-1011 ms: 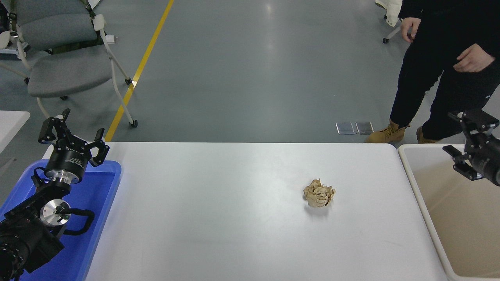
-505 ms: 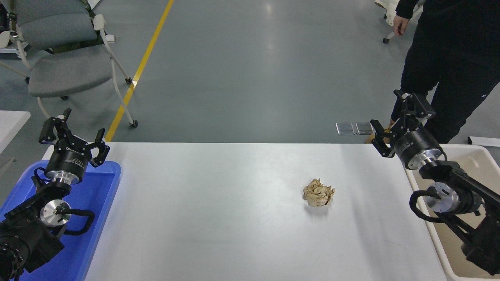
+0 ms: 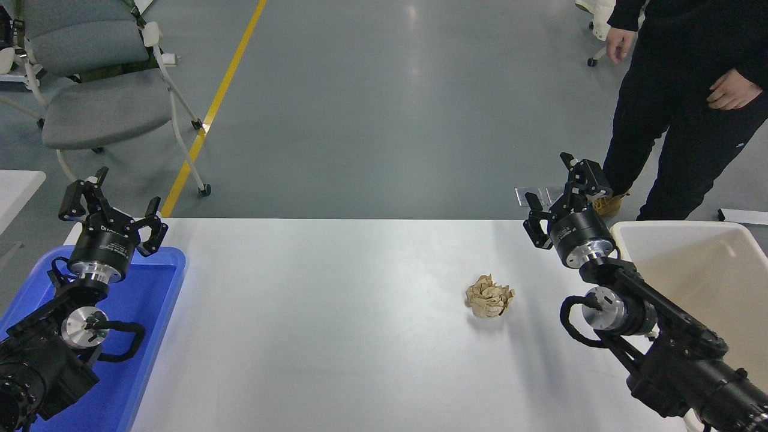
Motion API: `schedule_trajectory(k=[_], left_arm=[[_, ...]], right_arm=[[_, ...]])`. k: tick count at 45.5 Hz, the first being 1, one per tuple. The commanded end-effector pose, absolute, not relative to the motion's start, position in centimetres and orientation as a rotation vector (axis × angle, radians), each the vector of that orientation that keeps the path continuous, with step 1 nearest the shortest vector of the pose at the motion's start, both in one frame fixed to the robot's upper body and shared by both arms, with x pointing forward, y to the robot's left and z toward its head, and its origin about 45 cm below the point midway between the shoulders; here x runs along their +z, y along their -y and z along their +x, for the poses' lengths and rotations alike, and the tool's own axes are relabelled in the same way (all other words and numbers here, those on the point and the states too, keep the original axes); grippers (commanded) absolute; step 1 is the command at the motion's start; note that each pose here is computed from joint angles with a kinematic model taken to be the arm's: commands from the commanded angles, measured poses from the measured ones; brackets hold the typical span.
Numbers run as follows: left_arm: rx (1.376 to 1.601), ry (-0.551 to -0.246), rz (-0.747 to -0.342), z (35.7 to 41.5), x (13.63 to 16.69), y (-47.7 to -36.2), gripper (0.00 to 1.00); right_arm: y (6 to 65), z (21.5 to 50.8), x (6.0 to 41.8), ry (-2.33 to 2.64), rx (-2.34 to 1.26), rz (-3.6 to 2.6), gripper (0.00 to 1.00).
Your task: Clean the table surface
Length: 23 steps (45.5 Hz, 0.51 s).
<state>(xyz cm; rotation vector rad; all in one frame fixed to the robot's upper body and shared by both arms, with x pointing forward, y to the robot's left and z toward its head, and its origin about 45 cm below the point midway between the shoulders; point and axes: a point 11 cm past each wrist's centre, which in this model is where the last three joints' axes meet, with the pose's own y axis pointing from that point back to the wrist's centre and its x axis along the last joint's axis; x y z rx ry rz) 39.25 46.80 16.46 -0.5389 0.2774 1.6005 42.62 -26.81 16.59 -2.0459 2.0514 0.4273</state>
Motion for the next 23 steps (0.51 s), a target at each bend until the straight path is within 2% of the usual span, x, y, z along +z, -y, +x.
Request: schedule_trajectory(k=[1, 15, 23], left_arm=[[1.599, -0.278, -0.540, 39.27, 16.47, -46.8, 1.00], [1.599, -0.278, -0.540, 39.27, 16.47, -46.8, 1.00], [1.601, -0.277, -0.539, 39.27, 16.46, -46.8, 1.00]], right_arm=[[26.1, 42.8, 15.8, -2.082, 0.453, -2.008, 0.99], [26.3, 43.2, 17.1, -2.060, 0.437, -1.998, 0.99], [26.6, 43.1, 17.0, -2.000, 0.558, -1.909, 0.99]])
